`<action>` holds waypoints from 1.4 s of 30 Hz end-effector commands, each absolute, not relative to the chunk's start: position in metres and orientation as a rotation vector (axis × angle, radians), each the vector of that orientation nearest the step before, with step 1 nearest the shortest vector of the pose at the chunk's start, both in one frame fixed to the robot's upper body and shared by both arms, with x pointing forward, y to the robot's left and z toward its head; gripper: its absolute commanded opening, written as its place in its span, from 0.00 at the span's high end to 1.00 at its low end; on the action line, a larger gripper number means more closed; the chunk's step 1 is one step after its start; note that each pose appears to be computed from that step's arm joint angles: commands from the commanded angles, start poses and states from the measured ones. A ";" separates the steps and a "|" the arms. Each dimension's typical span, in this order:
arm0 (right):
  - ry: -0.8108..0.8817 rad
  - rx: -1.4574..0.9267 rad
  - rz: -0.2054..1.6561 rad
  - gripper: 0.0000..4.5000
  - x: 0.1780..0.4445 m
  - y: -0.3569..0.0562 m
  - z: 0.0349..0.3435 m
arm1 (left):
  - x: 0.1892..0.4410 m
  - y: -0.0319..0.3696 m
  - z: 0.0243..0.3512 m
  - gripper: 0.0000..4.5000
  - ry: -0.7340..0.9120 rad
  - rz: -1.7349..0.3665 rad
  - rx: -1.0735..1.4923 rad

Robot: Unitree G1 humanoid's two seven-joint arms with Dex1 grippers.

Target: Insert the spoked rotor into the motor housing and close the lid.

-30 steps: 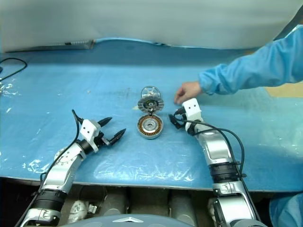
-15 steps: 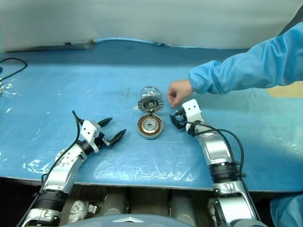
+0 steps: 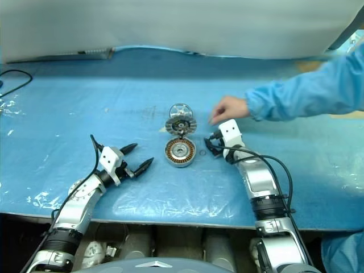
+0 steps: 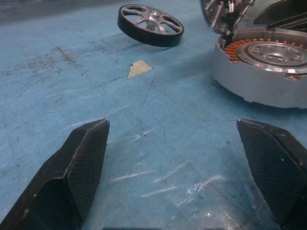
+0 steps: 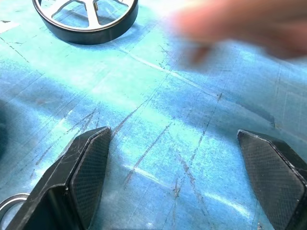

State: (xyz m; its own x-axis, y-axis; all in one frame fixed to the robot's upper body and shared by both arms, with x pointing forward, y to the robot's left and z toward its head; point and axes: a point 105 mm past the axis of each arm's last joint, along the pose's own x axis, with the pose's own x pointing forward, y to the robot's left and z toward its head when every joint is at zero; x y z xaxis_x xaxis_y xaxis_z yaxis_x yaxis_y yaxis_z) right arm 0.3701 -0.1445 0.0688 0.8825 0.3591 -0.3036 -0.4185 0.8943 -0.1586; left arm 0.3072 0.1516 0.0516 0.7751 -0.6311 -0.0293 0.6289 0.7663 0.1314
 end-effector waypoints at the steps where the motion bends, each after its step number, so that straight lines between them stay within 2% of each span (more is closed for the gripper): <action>1: 0.258 -0.233 0.399 0.01 0.370 -0.150 0.071 | 0.308 0.150 0.060 0.00 -0.055 -0.697 0.145; 7: 0.176 -0.178 0.364 0.01 0.372 -0.163 0.088 | 0.308 0.150 0.061 0.00 -0.059 -0.696 0.145; 10: 0.128 -0.212 0.407 0.01 0.365 -0.172 0.097 | 0.308 0.149 0.062 0.00 -0.064 -0.696 0.143; 16: 0.149 -0.276 0.664 0.01 0.330 -0.177 0.097 | 0.307 0.147 0.063 0.00 -0.065 -0.711 0.134; 19: 0.165 -0.272 0.740 0.01 0.324 -0.174 0.097 | 0.308 0.147 0.063 0.00 -0.062 -0.716 0.135; 30: 0.207 -0.273 0.942 0.01 0.312 -0.129 0.077 | 0.307 0.149 0.063 0.00 -0.059 -0.704 0.139; 39: 0.243 -0.349 0.919 0.01 0.320 -0.127 0.056 | 0.305 0.148 0.063 0.00 -0.057 -0.698 0.138; 42: 0.248 -0.375 0.920 0.14 0.320 -0.129 0.052 | 0.305 0.148 0.063 0.00 -0.056 -0.697 0.138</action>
State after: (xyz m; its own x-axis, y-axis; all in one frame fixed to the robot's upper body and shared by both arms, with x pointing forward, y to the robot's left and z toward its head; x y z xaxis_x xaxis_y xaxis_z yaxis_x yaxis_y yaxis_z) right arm 0.3193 -0.1274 0.0537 0.5841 0.7325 -0.3497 -0.8095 0.5576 -0.1839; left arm 0.3055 0.1482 0.0529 0.7657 -0.6426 -0.0259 0.6403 0.7580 0.1241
